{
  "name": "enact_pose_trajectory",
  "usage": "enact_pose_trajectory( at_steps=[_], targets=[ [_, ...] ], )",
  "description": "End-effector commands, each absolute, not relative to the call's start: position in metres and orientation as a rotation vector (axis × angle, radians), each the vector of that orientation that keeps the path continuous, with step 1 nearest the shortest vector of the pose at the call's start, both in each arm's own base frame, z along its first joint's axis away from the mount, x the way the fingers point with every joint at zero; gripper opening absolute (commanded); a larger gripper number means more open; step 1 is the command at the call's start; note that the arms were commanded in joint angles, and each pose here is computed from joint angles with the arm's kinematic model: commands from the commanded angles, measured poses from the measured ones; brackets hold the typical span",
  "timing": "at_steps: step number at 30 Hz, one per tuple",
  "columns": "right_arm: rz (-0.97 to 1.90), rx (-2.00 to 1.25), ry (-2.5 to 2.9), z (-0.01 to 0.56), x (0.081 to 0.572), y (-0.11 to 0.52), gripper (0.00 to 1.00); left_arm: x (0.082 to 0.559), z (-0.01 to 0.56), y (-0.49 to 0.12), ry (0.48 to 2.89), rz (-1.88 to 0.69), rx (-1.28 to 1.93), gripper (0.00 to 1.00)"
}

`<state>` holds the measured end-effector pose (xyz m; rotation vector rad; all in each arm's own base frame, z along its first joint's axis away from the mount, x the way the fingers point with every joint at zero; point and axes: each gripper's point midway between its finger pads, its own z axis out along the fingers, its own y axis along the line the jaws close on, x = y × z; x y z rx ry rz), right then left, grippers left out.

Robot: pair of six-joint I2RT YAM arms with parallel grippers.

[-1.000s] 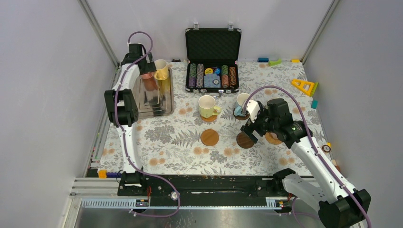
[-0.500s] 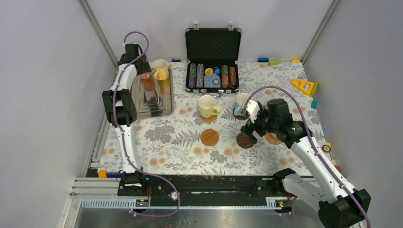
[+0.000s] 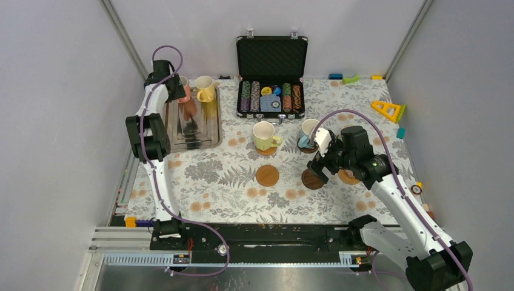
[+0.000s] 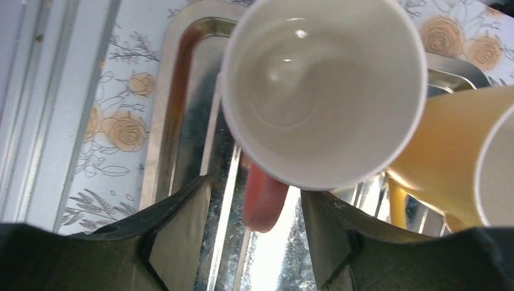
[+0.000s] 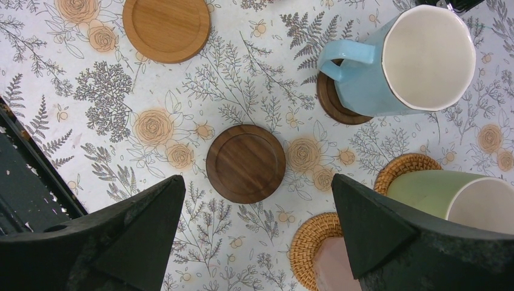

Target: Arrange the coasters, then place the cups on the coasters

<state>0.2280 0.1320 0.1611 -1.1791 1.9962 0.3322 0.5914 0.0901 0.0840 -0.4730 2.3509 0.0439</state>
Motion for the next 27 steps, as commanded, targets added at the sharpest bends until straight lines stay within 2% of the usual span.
enact_pose_trajectory(
  at_steps=[1,11,12,15,21,27],
  targets=[
    [0.359,-1.157,1.965,0.168,0.23,0.136,1.0,0.611,0.105,0.076,2.292,-0.066,-0.37,0.55],
    [0.357,-1.156,1.963,0.168,0.23,0.136,1.0,0.615,0.1,0.067,2.31,-0.122,-0.308,0.31],
    [0.359,-1.157,1.965,0.168,0.23,0.136,1.0,0.614,0.1,0.067,2.312,-0.122,-0.309,0.27],
    [0.359,-1.156,1.962,0.168,0.23,0.136,1.0,0.612,0.098,0.068,2.323,-0.109,-0.317,0.0],
    [0.355,-1.147,1.947,0.174,0.229,0.136,1.0,0.6,0.117,0.07,2.288,-0.085,-0.309,0.0],
    [0.318,-1.132,1.924,0.186,0.229,0.131,1.0,0.569,0.186,0.06,2.169,-0.107,-0.231,0.0]
  ],
)
